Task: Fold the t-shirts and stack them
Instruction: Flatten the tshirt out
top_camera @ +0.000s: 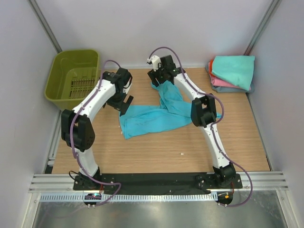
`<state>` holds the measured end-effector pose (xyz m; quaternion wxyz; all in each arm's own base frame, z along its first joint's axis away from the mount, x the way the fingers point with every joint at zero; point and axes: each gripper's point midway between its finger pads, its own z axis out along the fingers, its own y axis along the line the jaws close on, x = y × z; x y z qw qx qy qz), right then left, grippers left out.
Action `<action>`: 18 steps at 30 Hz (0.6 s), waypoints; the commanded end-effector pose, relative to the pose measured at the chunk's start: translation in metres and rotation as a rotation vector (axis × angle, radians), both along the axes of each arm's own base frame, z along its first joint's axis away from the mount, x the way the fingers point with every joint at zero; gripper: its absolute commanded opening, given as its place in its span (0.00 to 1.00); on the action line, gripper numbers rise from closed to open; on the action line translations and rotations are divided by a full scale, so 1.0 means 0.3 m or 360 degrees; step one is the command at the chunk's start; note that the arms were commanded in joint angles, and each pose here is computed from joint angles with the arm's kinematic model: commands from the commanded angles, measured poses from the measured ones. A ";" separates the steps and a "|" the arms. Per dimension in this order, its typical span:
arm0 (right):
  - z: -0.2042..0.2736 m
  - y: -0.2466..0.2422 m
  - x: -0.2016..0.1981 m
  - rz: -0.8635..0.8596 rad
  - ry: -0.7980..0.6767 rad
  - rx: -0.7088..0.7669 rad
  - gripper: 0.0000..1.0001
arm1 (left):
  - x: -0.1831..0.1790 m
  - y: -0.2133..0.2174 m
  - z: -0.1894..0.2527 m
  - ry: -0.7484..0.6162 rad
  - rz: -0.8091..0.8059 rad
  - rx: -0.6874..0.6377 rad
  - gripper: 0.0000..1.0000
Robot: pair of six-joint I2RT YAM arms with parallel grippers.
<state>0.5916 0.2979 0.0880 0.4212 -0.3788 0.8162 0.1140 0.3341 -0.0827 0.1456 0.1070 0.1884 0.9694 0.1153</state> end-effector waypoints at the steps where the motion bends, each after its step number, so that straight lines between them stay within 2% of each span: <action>1: 0.104 0.083 0.085 -0.0052 -0.0195 0.0184 0.69 | -0.009 0.000 0.020 -0.0033 -0.0032 0.0026 0.99; 7: -0.008 0.115 0.076 -0.0035 -0.0168 0.0106 0.69 | -0.014 0.004 0.022 -0.0029 -0.0031 0.0036 0.99; 12: -0.056 0.114 0.067 -0.0036 -0.0144 0.0050 0.64 | -0.006 0.010 0.020 -0.0037 -0.0027 0.0056 0.99; 14: -0.082 0.105 0.068 -0.0040 -0.0133 0.0028 0.61 | -0.003 0.013 0.026 -0.0046 -0.0025 0.0065 0.99; 17: -0.103 0.100 0.071 -0.0064 -0.0130 0.0011 0.47 | -0.001 0.015 0.031 -0.0053 -0.0025 0.0071 0.99; 18: -0.103 0.093 0.079 -0.0087 -0.0142 0.0002 0.40 | -0.001 0.015 0.031 -0.0053 -0.0025 0.0071 0.99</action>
